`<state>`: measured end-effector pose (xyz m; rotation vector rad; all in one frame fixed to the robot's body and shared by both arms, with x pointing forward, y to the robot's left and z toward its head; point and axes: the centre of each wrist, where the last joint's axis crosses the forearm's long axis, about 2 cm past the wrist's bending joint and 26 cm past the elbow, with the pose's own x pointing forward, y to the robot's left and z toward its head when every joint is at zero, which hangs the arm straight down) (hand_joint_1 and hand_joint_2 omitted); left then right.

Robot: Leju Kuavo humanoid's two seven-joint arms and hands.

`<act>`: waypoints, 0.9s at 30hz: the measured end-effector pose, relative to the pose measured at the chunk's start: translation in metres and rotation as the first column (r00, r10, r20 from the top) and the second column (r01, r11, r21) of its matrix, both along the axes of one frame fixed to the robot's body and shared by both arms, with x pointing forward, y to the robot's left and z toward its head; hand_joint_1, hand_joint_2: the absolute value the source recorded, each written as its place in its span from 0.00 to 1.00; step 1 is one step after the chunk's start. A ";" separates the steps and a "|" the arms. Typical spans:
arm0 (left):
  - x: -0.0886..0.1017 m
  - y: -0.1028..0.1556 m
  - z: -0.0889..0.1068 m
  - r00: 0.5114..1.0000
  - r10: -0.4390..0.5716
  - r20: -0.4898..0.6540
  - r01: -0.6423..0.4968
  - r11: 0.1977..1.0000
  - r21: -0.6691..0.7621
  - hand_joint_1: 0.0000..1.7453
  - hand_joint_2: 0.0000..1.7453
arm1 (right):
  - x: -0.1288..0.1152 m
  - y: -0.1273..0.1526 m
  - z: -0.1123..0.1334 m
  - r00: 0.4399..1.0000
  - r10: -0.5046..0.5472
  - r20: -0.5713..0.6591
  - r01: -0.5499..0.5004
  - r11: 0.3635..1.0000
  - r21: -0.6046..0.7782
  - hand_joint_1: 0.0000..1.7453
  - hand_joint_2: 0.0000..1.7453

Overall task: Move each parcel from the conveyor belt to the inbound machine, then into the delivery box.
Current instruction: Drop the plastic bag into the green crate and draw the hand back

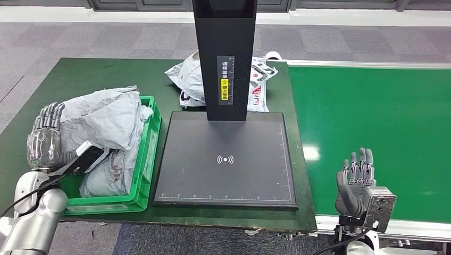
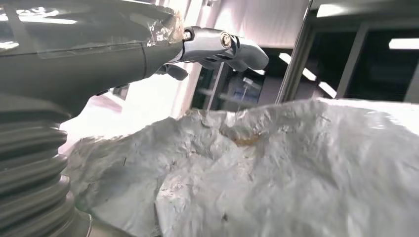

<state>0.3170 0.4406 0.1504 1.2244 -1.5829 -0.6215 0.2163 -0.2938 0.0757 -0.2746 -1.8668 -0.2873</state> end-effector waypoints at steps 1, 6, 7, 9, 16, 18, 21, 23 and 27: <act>0.001 0.001 0.002 1.000 0.008 0.009 -0.008 1.000 -0.003 0.00 1.00 | 0.000 0.000 0.000 1.000 0.000 0.000 0.000 1.000 0.002 0.00 1.00; 0.001 0.009 0.008 0.998 0.047 0.051 -0.046 0.999 -0.016 0.00 1.00 | 0.000 0.000 0.000 1.000 0.001 0.003 -0.001 1.000 0.011 0.00 1.00; 0.001 0.010 0.009 0.997 0.051 0.055 -0.050 0.999 -0.017 0.00 1.00 | 0.000 0.000 0.000 1.000 0.001 0.003 -0.001 1.000 0.012 0.00 1.00; 0.001 0.012 0.009 0.997 0.056 0.060 -0.055 0.998 -0.020 0.00 1.00 | 0.000 0.000 0.000 1.000 0.000 0.003 0.000 1.000 0.012 0.00 1.00; 0.001 0.015 0.011 0.996 0.066 0.067 -0.065 0.998 -0.024 0.00 1.00 | 0.000 0.000 0.000 1.000 0.001 0.004 -0.001 1.000 0.012 0.00 1.00; 0.001 0.015 0.011 0.995 0.068 0.067 -0.067 0.997 -0.024 0.00 1.00 | 0.000 0.000 0.000 1.000 0.004 0.004 -0.004 1.000 0.012 0.00 1.00; 0.001 0.018 0.012 0.996 0.075 0.048 -0.074 0.997 -0.018 0.00 1.00 | 0.001 0.000 0.000 1.000 0.018 -0.001 -0.018 1.000 0.011 0.00 1.00; 0.001 0.021 0.013 0.996 0.085 0.003 -0.085 0.996 -0.001 0.00 1.00 | 0.003 0.000 0.000 0.999 0.032 -0.008 -0.032 0.999 0.006 0.00 1.00; -0.002 0.034 0.015 0.985 0.091 -0.148 -0.084 0.995 0.055 0.00 1.00 | 0.010 0.001 0.001 0.998 0.065 -0.027 -0.066 0.998 -0.022 0.00 1.00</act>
